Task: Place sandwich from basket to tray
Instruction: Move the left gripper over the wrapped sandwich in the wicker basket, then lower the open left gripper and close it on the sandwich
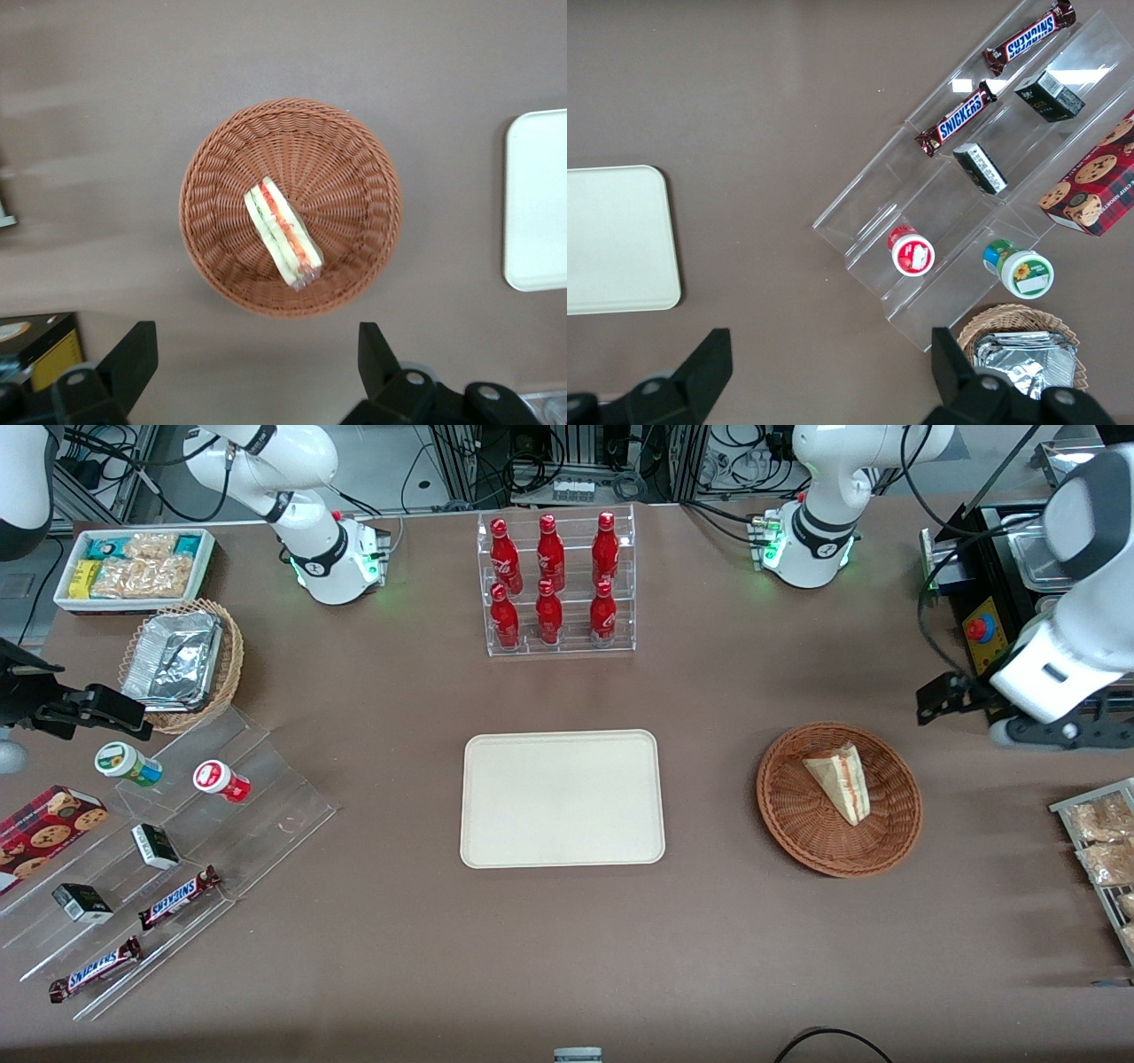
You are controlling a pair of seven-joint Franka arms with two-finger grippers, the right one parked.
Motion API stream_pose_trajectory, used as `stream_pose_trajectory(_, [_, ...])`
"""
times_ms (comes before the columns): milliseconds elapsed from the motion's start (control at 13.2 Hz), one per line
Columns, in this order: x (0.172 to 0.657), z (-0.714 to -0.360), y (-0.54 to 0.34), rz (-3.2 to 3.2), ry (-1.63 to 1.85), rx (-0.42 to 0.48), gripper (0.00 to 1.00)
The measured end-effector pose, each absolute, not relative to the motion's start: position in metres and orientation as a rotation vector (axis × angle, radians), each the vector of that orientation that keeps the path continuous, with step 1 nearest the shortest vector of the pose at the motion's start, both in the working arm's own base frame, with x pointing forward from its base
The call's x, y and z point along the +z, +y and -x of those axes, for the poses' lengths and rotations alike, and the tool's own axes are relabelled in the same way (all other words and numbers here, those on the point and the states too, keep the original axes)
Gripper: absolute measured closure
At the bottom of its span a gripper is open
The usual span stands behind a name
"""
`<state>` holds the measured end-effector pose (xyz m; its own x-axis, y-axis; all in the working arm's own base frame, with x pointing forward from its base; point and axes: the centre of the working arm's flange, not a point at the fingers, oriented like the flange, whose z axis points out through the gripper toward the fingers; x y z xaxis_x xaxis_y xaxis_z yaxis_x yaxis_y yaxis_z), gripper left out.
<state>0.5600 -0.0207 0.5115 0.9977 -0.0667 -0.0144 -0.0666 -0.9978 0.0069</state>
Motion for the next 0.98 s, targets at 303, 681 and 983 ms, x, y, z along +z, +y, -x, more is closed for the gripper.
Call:
stream_pose_trajectory(303, [0.440, -0.553, -0.019, -3.128, 0.174, 0.039, 0.00])
stream_pose_trajectory(681, [0.371, -0.540, -0.021, -3.093, 0.457, 0.057, 0.00])
stream_pose_trajectory(983, [0.348, -0.540, -0.024, -3.081, 0.566, -0.002, 0.00])
